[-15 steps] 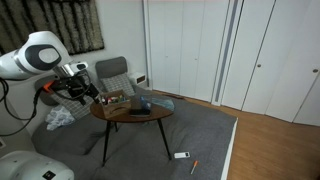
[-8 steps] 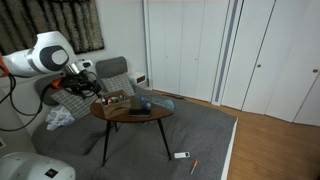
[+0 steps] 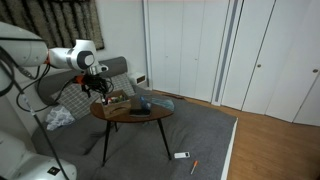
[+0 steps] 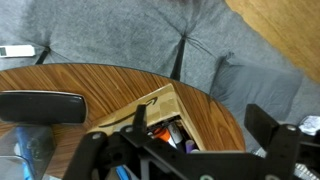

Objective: Remove the blue glue stick and purple marker from the box and put them in the basket

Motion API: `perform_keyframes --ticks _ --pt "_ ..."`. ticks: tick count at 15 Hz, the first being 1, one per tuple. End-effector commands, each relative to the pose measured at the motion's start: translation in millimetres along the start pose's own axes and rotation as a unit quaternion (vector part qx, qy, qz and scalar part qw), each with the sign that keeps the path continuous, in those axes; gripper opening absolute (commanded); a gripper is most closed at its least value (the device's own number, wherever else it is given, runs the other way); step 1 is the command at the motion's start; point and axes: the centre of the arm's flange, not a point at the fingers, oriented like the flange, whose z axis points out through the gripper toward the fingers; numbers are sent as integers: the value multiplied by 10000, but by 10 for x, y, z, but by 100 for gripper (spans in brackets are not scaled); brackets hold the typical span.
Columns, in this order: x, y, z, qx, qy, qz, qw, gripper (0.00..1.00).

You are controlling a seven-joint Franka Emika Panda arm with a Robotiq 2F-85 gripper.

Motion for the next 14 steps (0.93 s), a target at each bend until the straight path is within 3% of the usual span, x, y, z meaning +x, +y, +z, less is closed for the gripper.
perform_keyframes --ticks 1,5,8,11,12,14 --pt "682 150 -66 661 -214 -304 9971 100" --pt "1061 287 97 1510 -211 -492 9871 100" --pt "1267 392 244 2020 -362 -233 9784 100" --pt "1378 528 430 2146 -363 5 9760 100" --pt "1181 461 411 1924 -331 -120 9807 100" --pt "1254 545 508 1980 -359 -42 9795 100"
